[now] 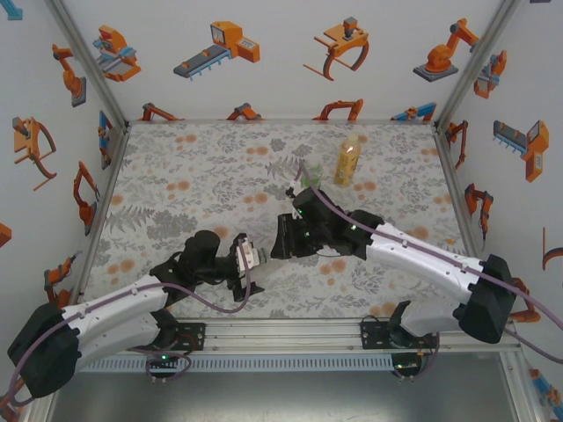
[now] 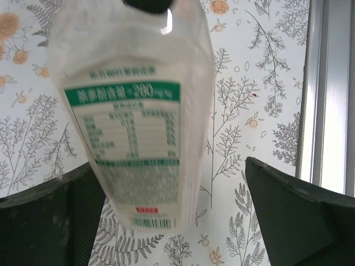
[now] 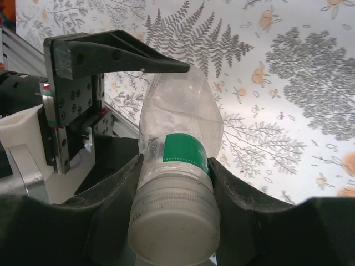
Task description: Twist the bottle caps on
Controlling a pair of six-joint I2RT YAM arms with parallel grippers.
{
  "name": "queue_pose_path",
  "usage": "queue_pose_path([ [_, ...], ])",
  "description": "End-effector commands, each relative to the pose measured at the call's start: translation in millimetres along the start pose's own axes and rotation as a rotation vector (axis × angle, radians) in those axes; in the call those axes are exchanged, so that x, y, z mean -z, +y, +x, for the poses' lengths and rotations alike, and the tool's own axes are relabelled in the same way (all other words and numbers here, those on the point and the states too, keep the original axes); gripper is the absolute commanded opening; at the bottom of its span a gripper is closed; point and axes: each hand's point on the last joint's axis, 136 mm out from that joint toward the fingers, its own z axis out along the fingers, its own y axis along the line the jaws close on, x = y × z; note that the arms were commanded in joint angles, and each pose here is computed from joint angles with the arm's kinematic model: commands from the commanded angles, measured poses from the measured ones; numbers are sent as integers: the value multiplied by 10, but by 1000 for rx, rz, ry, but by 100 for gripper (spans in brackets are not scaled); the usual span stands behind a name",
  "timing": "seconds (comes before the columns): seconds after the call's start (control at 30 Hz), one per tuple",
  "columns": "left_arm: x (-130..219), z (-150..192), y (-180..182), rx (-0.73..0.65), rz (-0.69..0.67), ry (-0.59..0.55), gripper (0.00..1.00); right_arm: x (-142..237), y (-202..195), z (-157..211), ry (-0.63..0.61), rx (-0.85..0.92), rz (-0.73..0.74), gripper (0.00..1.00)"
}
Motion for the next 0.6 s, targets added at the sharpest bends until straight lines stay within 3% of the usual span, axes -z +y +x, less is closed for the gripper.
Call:
queue_pose_path([
  [0.0,44,-105,51,-12,-28,-33,97,125,-145,-213,-14,72,78,27],
  [0.37,124,-54,236,-13,-158,-9,97,84,-621,-1087,34,184,316,27],
  [0.57,204,-3,377,-8,-262,6,97,-36,-726,-1602,0,241,382,27],
])
